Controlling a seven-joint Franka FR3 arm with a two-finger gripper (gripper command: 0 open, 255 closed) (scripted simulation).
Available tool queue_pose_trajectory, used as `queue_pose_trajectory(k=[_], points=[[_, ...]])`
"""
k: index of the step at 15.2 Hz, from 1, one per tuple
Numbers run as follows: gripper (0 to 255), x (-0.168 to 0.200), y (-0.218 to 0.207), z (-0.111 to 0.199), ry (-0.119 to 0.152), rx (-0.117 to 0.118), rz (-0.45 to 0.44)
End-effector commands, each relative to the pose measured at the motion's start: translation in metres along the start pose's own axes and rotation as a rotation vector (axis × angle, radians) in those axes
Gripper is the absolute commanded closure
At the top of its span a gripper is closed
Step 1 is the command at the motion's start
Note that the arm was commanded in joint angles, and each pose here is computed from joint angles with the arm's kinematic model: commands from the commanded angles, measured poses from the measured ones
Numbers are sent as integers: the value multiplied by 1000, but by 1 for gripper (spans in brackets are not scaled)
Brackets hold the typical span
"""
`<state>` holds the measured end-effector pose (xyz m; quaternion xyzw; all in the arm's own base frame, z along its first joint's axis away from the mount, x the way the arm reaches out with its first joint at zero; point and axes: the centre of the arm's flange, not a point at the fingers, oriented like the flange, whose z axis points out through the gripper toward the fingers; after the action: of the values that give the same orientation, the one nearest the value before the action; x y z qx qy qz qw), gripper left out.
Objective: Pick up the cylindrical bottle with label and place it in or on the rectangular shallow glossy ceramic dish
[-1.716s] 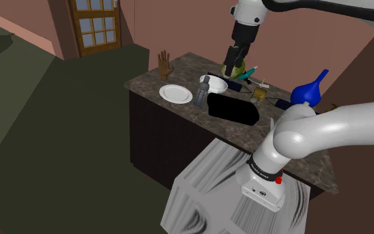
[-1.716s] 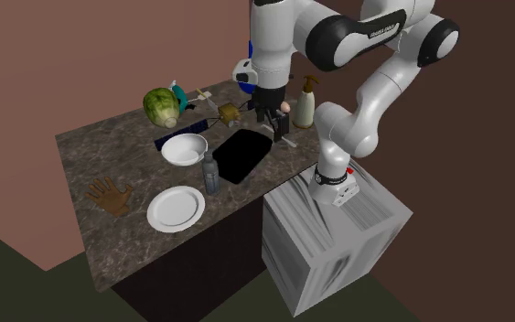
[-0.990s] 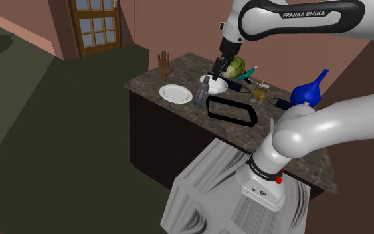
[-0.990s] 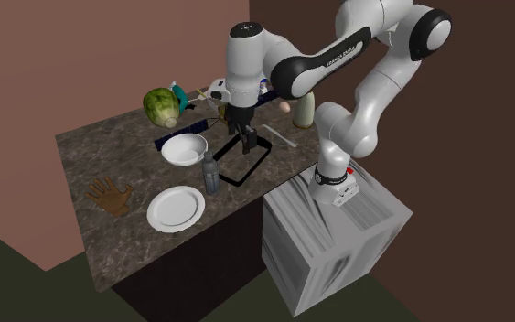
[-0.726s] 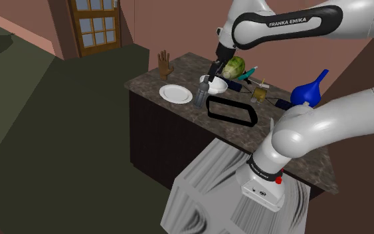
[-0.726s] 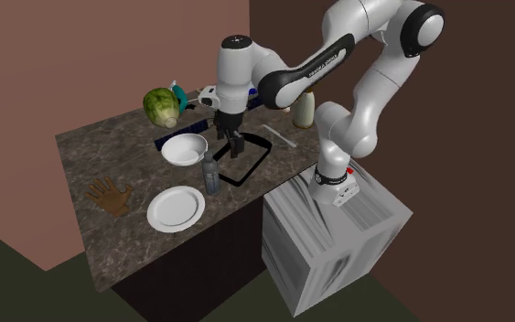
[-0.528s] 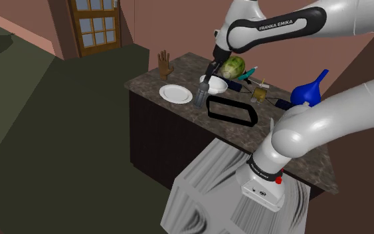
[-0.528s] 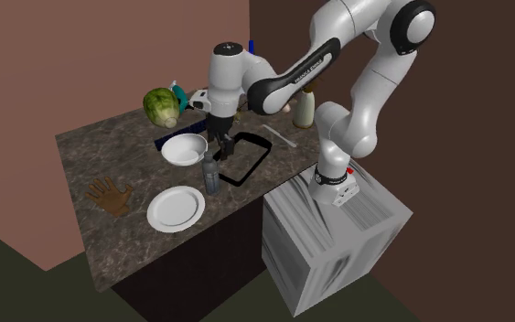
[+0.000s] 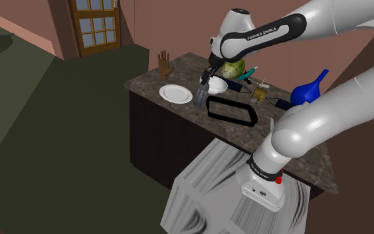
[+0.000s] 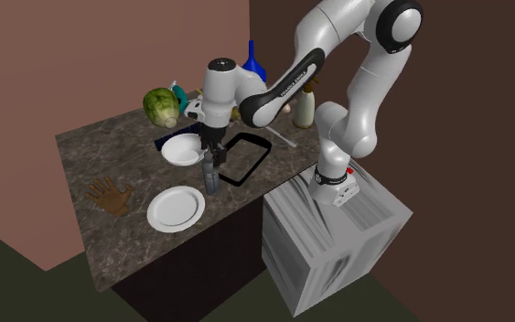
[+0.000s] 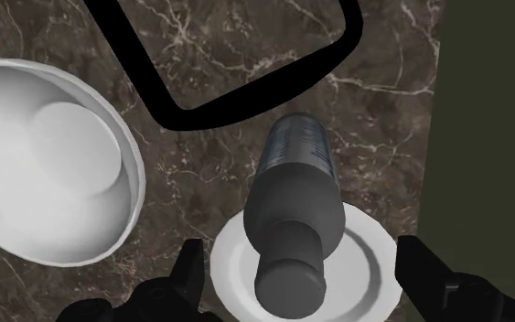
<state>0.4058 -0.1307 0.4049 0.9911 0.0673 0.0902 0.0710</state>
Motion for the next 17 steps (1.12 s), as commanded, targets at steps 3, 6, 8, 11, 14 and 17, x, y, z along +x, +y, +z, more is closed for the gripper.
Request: queue_pose_trajectory(k=[3,6,8,11,14,17], points=[[0,1,0,15,1,0,0],[0,1,0,15,1,0,0],[0,1,0,15,1,0,0],[255,1,0,15,1,0,0],[255,1,-1,15,1,0,0],[255,1,-1,15,1,0,0]])
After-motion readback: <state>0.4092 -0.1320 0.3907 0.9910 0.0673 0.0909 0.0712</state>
